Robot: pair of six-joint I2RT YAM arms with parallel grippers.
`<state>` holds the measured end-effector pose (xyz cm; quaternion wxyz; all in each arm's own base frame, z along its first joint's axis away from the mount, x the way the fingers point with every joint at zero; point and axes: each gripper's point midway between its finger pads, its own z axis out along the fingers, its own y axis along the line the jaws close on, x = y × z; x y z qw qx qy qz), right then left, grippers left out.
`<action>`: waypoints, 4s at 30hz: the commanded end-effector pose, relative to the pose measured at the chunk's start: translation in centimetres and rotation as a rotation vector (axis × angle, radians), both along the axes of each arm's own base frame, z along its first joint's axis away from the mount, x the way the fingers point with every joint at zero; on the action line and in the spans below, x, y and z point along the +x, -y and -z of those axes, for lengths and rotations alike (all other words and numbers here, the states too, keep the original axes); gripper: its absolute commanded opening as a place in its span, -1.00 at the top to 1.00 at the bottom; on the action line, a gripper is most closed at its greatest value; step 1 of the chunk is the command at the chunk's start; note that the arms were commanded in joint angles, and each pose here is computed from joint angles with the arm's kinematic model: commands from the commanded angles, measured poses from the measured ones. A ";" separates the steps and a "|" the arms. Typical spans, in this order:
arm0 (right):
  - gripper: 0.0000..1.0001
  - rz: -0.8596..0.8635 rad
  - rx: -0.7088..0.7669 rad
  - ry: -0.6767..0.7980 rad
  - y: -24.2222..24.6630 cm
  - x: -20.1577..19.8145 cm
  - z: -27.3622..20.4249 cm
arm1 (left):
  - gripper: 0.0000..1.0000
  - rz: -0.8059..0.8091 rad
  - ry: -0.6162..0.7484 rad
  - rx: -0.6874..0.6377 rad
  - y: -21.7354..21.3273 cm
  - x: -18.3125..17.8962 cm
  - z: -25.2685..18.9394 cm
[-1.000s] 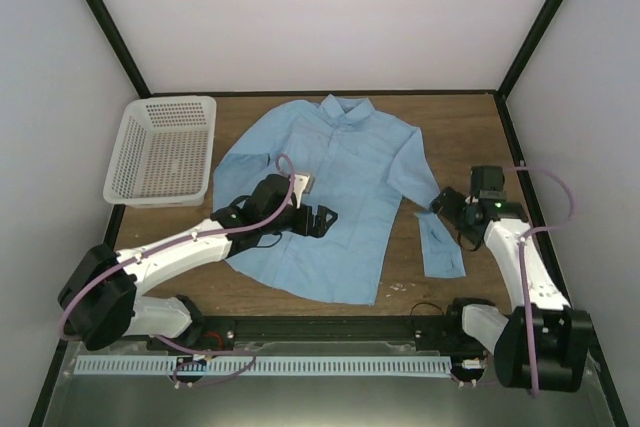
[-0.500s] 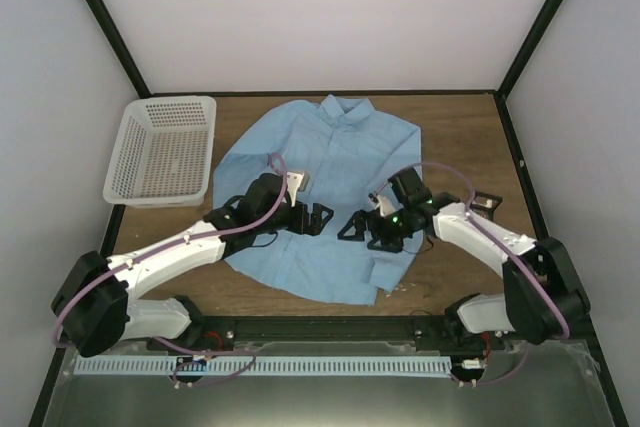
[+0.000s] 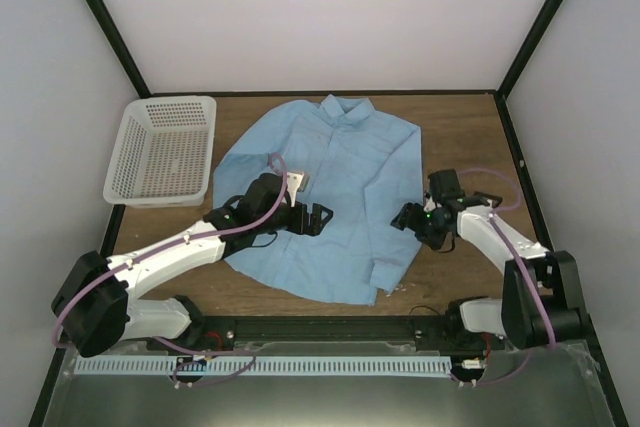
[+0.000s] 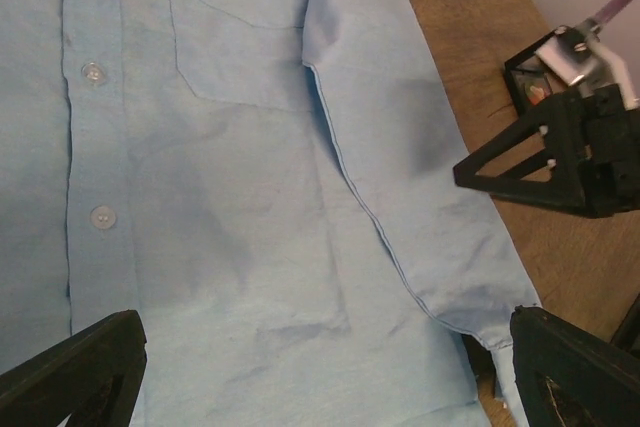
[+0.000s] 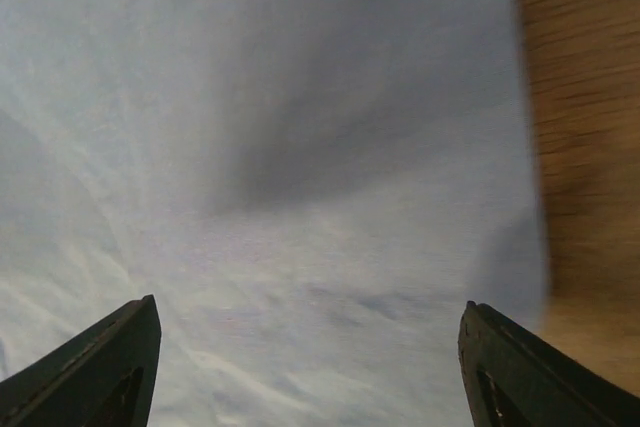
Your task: Pin the brooch onto the clothing
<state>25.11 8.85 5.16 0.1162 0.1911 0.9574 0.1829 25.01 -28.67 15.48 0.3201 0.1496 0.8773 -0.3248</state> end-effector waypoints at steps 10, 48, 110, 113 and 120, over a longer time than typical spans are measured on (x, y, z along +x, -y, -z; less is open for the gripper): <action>-0.65 0.163 0.096 -0.244 0.8 -4.3 5.5 | -0.99 -0.011 0.029 0.005 -0.6 0.4 -0.4; -1.00 -0.247 0.160 0.378 -8.4 24.3 -4.3 | -1.00 -0.160 -0.080 -0.047 -5.3 0.3 0.6; -1.00 -0.573 0.040 0.529 -13.7 14.8 -10.3 | -0.10 -0.992 -0.421 0.517 -25.0 1.4 14.8; -1.00 -0.573 0.039 0.523 -13.7 14.9 -10.0 | -0.07 -0.980 -0.425 0.554 -24.7 1.1 15.2; -1.00 -0.573 0.038 0.520 -13.6 14.6 -9.8 | 0.53 -0.973 -0.369 0.569 -24.6 1.6 14.1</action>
